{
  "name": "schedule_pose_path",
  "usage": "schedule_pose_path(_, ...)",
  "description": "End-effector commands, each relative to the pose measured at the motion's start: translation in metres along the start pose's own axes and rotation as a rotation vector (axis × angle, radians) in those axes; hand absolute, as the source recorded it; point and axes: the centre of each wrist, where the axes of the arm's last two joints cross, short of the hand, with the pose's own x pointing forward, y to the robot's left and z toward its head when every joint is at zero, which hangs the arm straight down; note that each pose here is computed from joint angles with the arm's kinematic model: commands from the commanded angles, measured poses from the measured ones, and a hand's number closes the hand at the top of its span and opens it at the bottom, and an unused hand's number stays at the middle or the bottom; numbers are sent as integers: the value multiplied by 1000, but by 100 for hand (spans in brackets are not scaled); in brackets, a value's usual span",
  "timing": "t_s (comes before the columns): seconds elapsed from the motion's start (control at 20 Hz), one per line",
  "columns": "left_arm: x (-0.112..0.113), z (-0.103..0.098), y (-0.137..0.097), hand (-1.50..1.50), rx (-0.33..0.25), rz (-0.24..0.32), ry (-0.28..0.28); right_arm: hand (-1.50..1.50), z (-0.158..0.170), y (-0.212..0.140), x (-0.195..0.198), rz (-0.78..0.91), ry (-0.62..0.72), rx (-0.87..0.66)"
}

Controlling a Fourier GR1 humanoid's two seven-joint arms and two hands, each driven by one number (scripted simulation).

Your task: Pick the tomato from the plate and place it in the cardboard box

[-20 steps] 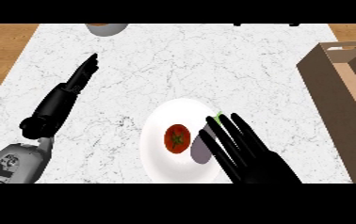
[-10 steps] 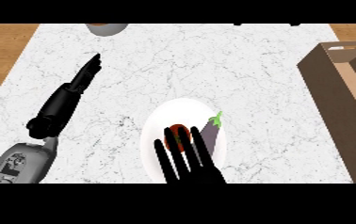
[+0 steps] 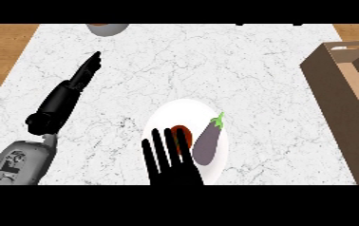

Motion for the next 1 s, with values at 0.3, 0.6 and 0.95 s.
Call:
schedule_pose_path(0.3,2,12,3,0,6,1,-8,-150,-17,26,15,59,117,-8)
schedule_pose_path(0.6,-2,6,-13,0,-14,12,-8,-150,-44,33,1,79,164,5)
schedule_pose_path(0.95,8,-5,-3,0,5,3,-6,-150,-62,54,-9,70,159,10)
